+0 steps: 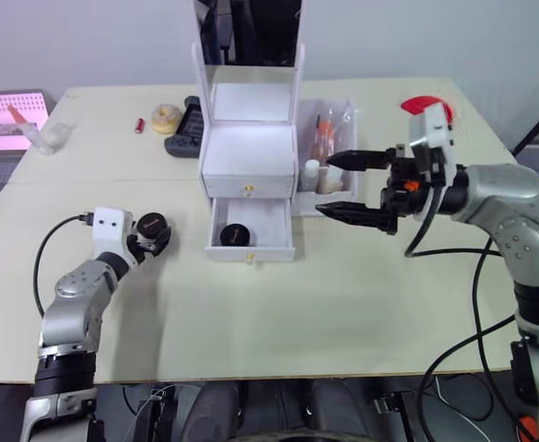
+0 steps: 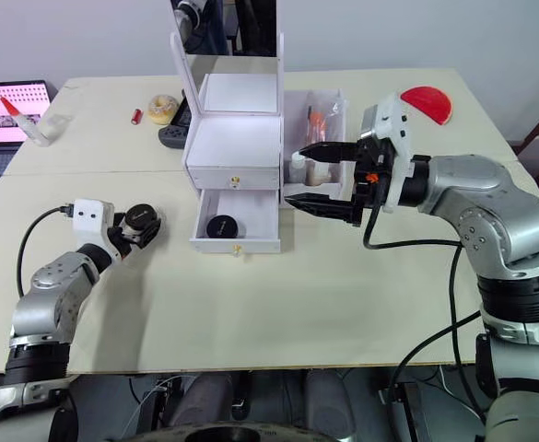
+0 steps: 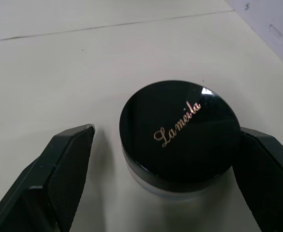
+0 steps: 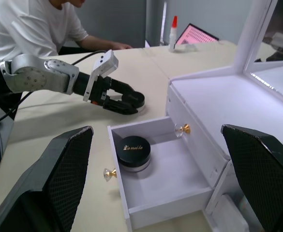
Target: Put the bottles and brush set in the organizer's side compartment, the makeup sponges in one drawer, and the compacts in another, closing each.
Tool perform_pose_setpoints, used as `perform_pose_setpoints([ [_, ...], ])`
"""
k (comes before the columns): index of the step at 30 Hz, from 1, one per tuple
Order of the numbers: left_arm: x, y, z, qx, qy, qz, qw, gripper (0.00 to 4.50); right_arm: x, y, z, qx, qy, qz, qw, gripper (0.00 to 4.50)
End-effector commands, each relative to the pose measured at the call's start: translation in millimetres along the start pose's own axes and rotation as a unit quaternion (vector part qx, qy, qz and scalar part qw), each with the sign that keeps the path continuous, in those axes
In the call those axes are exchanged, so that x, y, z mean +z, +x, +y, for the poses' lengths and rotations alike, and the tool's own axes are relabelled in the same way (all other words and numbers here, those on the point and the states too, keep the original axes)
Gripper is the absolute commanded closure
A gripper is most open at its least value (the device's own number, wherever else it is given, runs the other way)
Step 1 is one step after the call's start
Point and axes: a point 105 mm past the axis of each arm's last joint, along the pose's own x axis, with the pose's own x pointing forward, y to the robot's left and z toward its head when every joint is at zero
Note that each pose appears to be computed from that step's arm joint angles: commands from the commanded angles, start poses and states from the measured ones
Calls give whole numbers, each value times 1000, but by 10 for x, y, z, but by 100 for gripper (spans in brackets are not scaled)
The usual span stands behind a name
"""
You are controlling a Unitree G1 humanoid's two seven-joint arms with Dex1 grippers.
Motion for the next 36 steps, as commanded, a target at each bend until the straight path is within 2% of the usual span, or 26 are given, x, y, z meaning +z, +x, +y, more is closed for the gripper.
perform_pose_setpoints([
  [1, 82, -11, 7, 1, -22, -28, 999, 8, 96, 6, 4, 5, -24, -13, 1000, 0],
  [4, 70, -9, -23, -3, -33, -32, 999, 87, 78, 4, -3, 5, -21, -11, 1000, 0],
  [6, 71, -11, -37, -6, -34, -35, 999, 180, 68, 3, -4, 5, -20, -10, 1000, 0],
  [13, 103, -15, -27, -6, -34, -49, 998, 184, 61, 15, -14, 5, -17, -14, 1000, 0],
  [19, 411, -172, -101, -60, 1, -112, 992, 184, 59, 15, -18, 2, -18, -16, 1000, 0],
  [23, 699, -373, -401, -173, 32, -139, 975, 184, 40, 11, -31, -4, -16, -15, 1000, 0],
  [28, 761, -622, -831, -328, 57, -94, 938, 184, 12, 28, -32, -10, -16, -15, 1000, 0],
  [30, 782, -630, -979, -371, 75, -75, 923, 184, 11, 33, -36, -15, -18, -16, 1000, 0],
  [36, 916, -412, -1336, -434, 112, -70, 891, 184, 24, 38, -7, -24, -20, -18, 999, 0],
])
